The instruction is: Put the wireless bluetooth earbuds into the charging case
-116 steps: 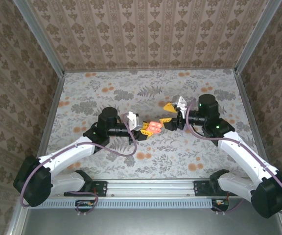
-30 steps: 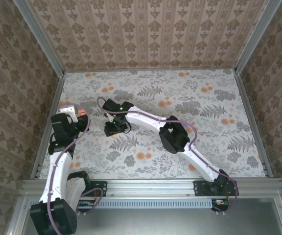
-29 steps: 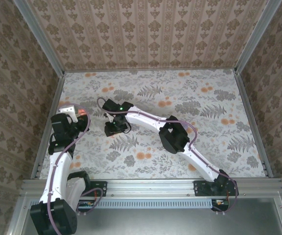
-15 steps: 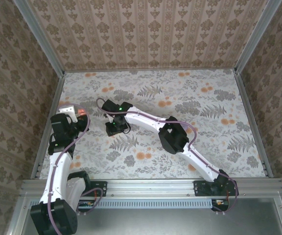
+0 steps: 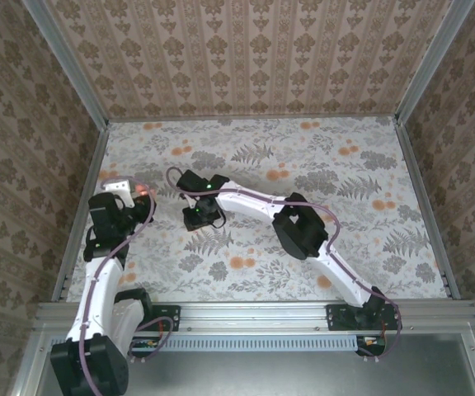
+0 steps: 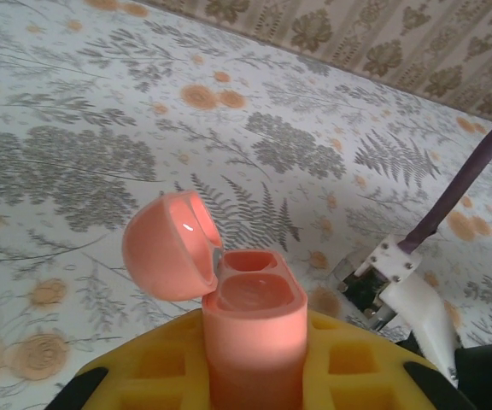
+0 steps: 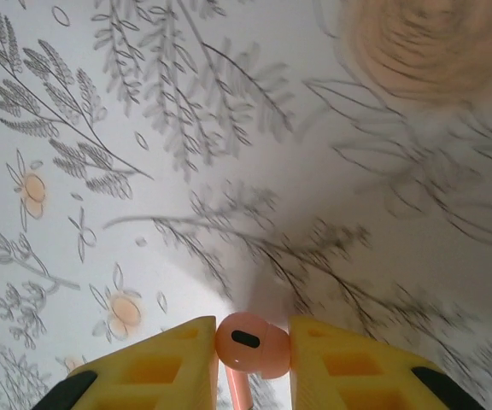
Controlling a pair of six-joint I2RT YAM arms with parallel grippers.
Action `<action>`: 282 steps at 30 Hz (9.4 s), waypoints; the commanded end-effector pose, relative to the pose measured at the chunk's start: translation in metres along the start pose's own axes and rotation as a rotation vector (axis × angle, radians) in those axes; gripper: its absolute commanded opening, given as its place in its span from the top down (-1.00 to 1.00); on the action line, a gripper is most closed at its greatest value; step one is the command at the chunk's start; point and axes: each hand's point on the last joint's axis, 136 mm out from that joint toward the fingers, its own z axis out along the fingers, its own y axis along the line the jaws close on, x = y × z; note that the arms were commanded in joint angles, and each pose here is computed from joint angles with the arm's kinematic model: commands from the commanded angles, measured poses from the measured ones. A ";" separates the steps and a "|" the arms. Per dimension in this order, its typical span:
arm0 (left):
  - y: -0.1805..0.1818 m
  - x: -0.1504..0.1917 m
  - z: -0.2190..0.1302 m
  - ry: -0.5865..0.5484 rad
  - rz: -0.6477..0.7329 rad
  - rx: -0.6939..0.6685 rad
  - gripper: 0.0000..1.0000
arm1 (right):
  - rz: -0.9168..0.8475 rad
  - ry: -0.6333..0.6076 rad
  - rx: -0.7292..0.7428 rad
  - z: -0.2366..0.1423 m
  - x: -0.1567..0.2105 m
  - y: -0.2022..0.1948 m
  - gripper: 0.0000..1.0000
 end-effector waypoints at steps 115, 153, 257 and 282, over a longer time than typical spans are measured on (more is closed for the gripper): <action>-0.292 -0.040 0.002 -0.565 0.428 0.893 0.70 | -0.135 -0.974 -0.372 -0.273 -0.006 -0.044 0.52; -0.292 -0.040 -0.006 -0.570 0.449 0.903 0.70 | -0.133 -1.014 -0.261 -0.304 -0.004 -0.054 0.19; -0.312 -0.021 -0.049 -0.396 0.571 1.223 0.51 | -0.640 -0.681 -0.700 -0.347 0.026 -0.022 0.58; -0.300 0.006 -0.036 -0.403 0.747 1.096 0.69 | -0.791 -0.914 -0.394 -0.383 0.062 -0.023 0.05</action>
